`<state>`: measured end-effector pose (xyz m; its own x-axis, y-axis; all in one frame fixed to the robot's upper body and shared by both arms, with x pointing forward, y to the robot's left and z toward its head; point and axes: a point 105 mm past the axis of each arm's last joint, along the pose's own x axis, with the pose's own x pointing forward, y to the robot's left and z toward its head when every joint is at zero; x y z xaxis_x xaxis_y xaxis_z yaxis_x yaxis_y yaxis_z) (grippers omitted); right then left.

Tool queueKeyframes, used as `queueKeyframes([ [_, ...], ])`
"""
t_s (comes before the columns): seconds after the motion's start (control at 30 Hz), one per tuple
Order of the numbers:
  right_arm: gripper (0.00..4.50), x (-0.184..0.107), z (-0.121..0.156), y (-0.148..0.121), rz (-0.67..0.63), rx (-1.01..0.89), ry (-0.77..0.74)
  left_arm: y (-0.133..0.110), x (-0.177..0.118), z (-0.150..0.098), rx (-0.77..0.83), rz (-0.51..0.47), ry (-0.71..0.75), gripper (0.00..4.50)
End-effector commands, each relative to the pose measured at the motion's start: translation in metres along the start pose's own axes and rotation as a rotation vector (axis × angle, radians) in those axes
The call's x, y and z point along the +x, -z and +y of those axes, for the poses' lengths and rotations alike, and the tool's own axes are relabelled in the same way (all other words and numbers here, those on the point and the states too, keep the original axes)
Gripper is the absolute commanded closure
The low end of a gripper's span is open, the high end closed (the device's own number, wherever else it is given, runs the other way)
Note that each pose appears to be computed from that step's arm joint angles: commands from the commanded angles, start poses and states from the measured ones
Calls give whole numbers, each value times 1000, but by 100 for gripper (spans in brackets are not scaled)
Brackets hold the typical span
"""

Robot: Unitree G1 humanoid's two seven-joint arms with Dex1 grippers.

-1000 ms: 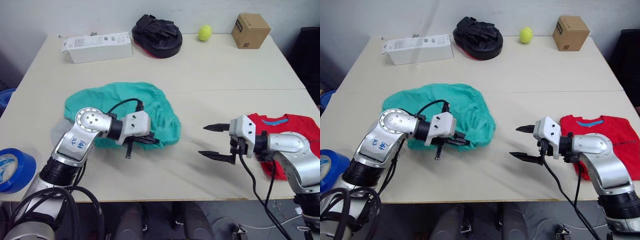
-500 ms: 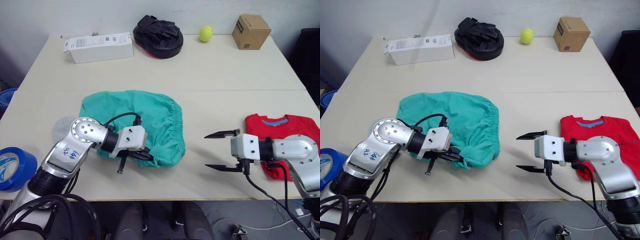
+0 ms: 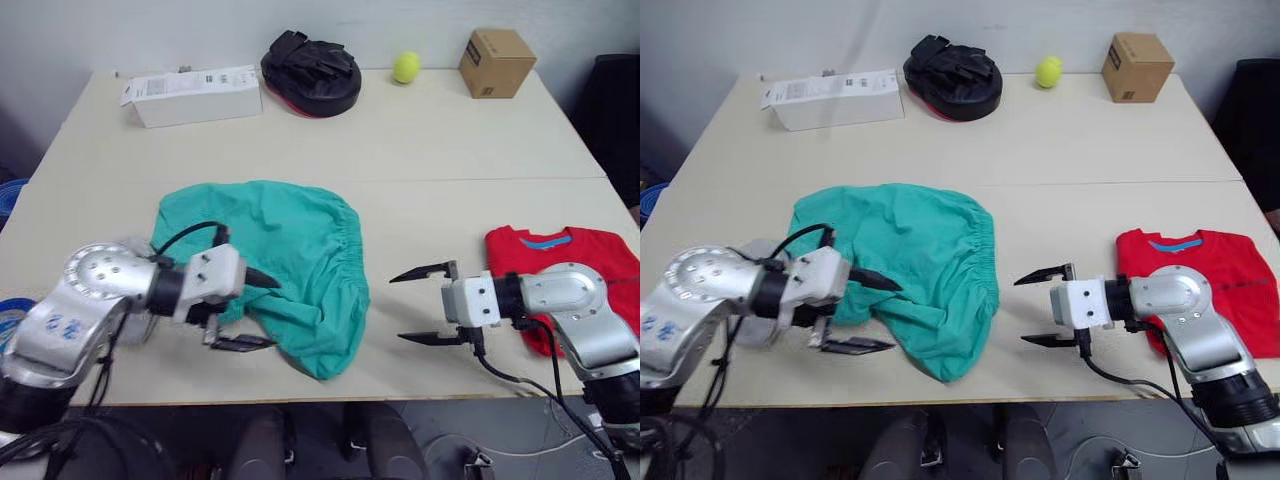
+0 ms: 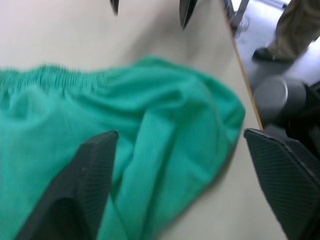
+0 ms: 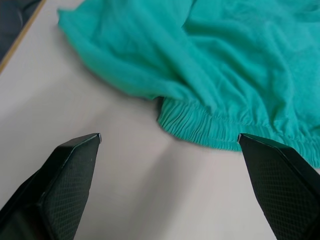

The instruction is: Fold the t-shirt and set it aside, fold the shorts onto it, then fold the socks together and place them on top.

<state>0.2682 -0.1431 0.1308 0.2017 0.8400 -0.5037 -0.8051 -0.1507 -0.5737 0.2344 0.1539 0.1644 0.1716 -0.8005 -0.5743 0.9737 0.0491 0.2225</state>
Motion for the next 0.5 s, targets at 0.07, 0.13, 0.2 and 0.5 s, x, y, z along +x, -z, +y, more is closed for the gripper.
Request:
queueKeyframes([
  [0.07,0,15,-10,0,-10,-144,-28,24,-12,-9,101,149,-77,3],
  [0.13,0,23,-15,2,-14,-175,-39,34,-12,-13,97,178,-98,3],
  [0.2,0,35,-20,2,-37,-189,-43,47,-12,-11,94,214,-145,3],
  [0.5,58,73,-28,3,-86,-174,-46,74,-16,7,67,272,-251,58],
])
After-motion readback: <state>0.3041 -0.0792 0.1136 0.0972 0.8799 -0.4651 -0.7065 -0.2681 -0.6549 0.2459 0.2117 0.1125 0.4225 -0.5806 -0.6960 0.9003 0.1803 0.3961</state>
